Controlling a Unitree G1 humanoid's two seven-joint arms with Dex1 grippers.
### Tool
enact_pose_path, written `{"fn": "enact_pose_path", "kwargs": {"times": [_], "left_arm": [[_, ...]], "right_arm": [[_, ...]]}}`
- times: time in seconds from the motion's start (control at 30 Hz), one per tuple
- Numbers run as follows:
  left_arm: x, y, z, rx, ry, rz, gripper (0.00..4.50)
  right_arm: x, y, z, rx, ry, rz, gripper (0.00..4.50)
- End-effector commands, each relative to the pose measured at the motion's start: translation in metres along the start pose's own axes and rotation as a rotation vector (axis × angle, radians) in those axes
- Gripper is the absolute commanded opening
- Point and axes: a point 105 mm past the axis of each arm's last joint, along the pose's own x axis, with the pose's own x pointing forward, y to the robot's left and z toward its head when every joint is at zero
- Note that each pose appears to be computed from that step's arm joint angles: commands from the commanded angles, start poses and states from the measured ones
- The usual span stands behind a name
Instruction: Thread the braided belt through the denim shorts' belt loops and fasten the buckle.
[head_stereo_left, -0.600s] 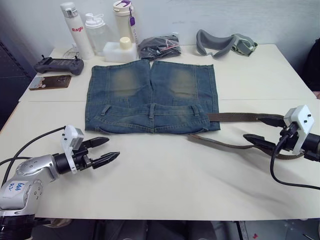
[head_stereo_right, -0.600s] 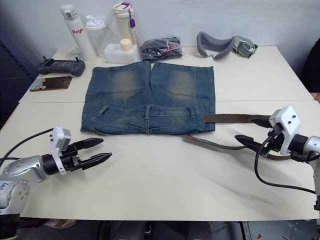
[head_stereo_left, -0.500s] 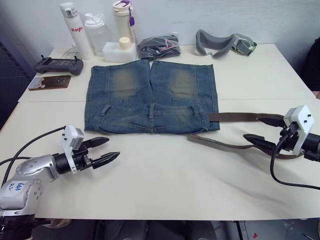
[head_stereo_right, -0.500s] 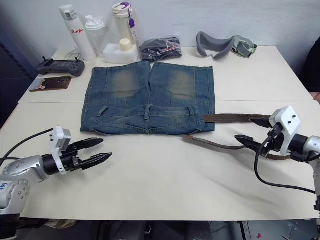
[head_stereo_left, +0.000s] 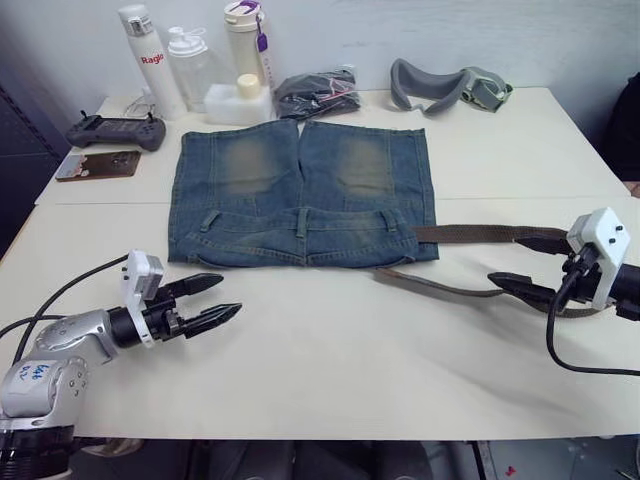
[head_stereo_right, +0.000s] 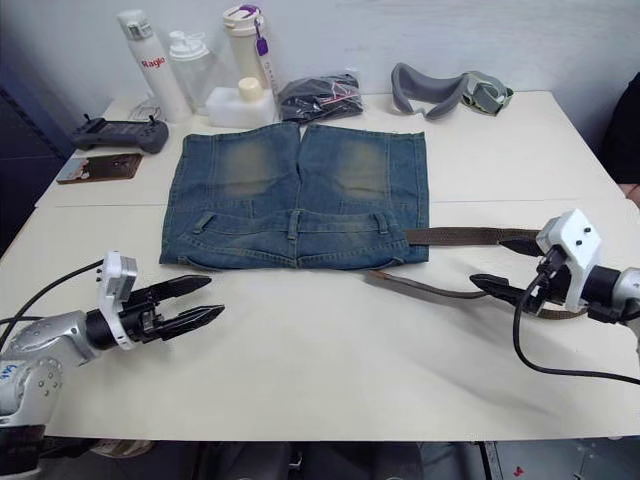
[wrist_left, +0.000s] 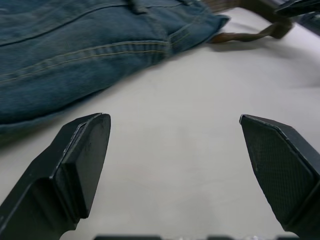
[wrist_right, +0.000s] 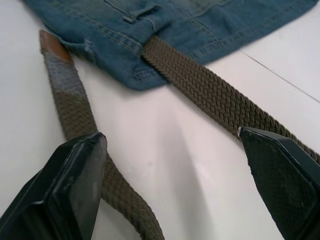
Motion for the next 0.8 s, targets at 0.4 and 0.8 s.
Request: {"fn": "enact_pose_path", "kwargs": {"times": [0.4,0.8], "left_arm": [[0.036,-0.037,0.040,0.245,0.139,-0.339,4.50],[0.050,-0.030,0.048,0.331,0.137,-0.323,4.50]], "right_arm": [[0.048,0.052,0.033,-0.221,0.134,0.147,4.47],[0.085,0.048,-0.001,-0.169,0.167,0.086,3.97]]}}
